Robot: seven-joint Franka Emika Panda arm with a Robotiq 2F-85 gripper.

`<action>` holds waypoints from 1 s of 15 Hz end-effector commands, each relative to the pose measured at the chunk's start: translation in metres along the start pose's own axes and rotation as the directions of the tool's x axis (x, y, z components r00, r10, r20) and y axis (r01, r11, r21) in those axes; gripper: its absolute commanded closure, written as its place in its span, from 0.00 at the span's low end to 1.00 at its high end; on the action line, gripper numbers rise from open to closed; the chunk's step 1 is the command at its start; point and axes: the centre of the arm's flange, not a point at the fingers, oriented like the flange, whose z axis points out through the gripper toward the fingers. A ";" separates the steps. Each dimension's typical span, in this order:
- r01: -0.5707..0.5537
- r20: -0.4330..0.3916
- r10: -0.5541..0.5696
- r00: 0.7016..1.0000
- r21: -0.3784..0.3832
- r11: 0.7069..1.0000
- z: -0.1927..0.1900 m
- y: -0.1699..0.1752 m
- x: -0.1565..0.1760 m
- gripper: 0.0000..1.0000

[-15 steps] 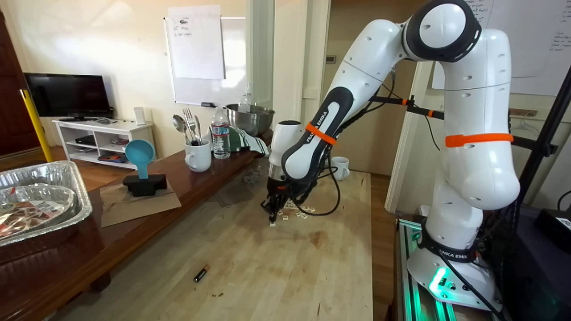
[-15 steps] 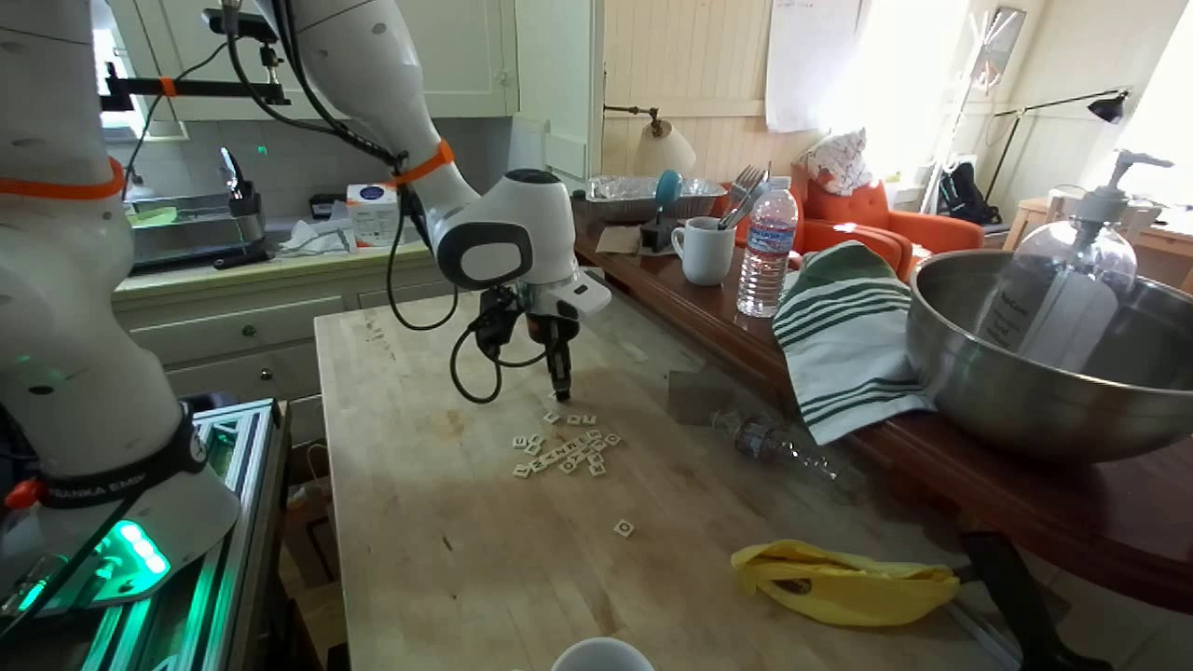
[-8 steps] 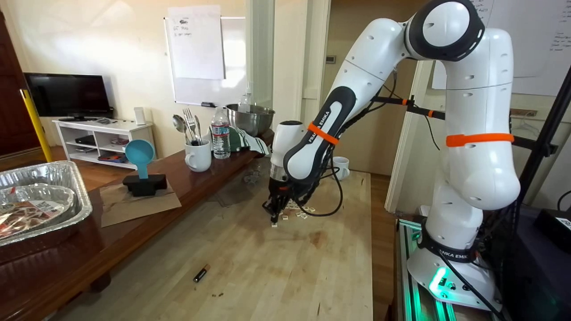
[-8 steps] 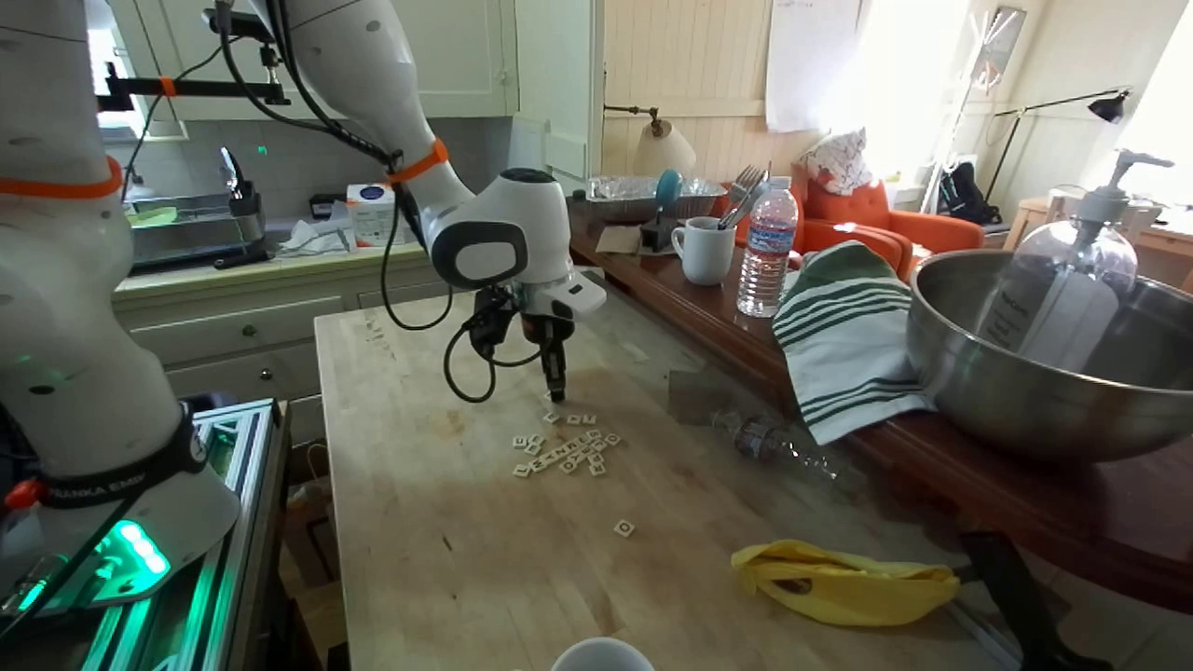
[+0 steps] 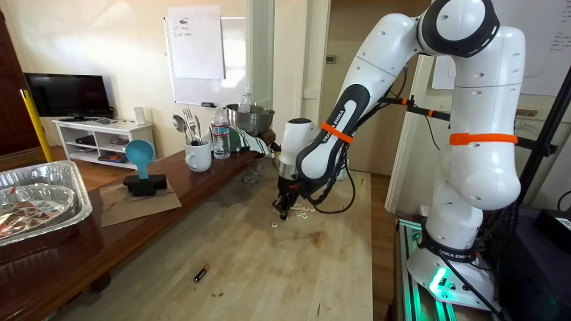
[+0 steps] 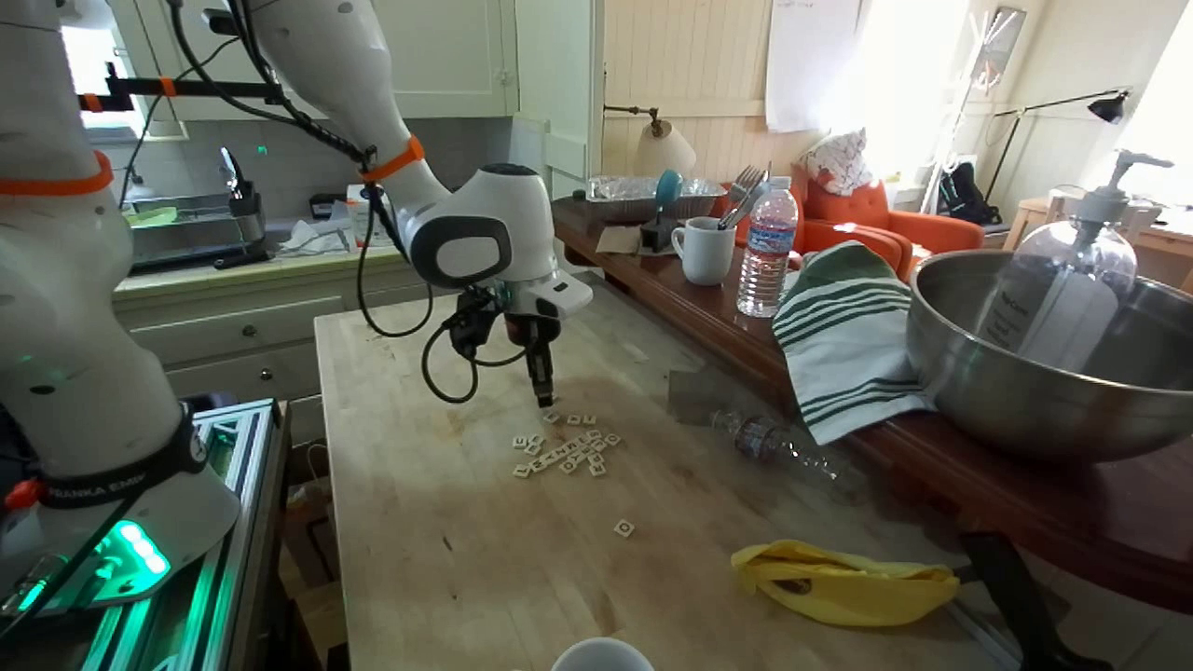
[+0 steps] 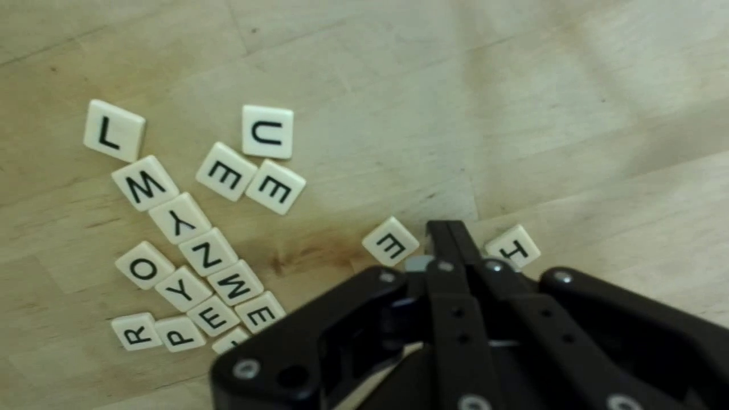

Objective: Align the small blocks on the table

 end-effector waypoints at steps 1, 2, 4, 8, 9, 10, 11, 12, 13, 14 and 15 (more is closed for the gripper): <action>-0.039 -0.019 0.039 0.999 -0.026 0.999 -0.003 0.011 -0.011 1.00; -0.060 -0.022 0.059 0.998 -0.029 0.998 0.001 0.015 -0.008 1.00; -0.089 -0.035 0.088 0.995 -0.033 0.995 0.004 0.019 -0.004 1.00; -0.108 -0.042 0.106 0.994 -0.046 0.993 0.008 0.021 0.002 1.00; -0.106 -0.040 0.104 0.994 -0.047 0.993 0.009 0.021 0.003 1.00; -0.102 -0.035 0.100 0.994 -0.053 0.993 0.011 0.020 0.004 1.00; -0.099 -0.032 0.098 0.995 -0.057 0.993 0.013 0.020 0.004 1.00; -0.098 -0.029 0.097 0.995 -0.058 0.993 0.015 0.019 0.005 1.00; -0.097 -0.024 0.096 0.995 -0.060 0.993 0.017 0.018 0.005 1.00; -0.092 -0.015 0.091 0.996 -0.058 0.994 0.019 0.017 0.006 1.00; -0.086 -0.007 0.086 0.996 -0.055 0.995 0.022 0.015 0.006 1.00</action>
